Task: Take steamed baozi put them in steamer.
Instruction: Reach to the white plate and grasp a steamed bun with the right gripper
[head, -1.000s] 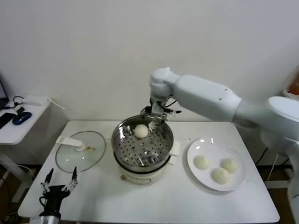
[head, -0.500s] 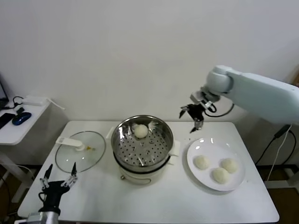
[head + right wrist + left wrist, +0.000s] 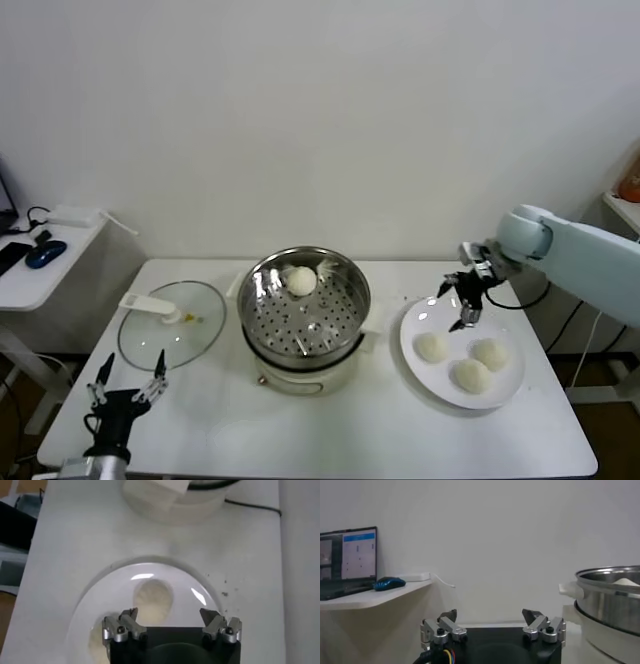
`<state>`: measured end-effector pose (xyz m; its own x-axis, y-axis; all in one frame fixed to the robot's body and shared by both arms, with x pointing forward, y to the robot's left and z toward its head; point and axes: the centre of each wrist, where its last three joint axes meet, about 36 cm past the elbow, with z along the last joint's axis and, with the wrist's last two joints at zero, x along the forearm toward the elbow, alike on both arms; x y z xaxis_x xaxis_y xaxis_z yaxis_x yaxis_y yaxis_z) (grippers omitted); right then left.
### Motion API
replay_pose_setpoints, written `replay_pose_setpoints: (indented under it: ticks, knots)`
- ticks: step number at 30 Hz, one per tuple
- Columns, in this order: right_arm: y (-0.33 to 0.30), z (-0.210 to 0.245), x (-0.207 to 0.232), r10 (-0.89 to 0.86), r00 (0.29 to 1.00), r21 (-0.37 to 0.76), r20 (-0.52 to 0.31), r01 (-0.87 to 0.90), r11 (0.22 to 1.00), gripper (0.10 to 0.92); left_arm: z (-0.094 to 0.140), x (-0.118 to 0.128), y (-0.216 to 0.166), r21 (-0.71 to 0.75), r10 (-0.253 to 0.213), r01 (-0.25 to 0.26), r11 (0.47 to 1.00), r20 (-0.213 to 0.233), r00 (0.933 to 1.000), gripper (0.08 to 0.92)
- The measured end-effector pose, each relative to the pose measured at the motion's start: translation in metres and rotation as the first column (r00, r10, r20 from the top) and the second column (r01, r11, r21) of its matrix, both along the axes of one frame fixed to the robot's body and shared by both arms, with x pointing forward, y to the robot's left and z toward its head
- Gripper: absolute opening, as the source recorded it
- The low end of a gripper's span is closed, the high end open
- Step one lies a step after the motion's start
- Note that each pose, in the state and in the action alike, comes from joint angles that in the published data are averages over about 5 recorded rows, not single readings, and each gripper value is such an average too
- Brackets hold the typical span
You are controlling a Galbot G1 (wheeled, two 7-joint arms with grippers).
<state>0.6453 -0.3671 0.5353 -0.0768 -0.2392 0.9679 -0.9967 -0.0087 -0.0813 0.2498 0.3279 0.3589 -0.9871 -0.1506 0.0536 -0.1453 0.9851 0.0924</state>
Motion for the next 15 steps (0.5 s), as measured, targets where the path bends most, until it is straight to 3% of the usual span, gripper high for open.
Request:
replay_pose_setpoints:
  ticks: [15]
  knots:
    - [0.025, -0.063, 0.003, -0.015, 0.998, -0.031, -0.061, 0.013, 0.999, 0.823, -0.002, 0.000, 0.002, -0.001, 0.007, -0.007, 1.000, -0.004, 1.0000, 0.823]
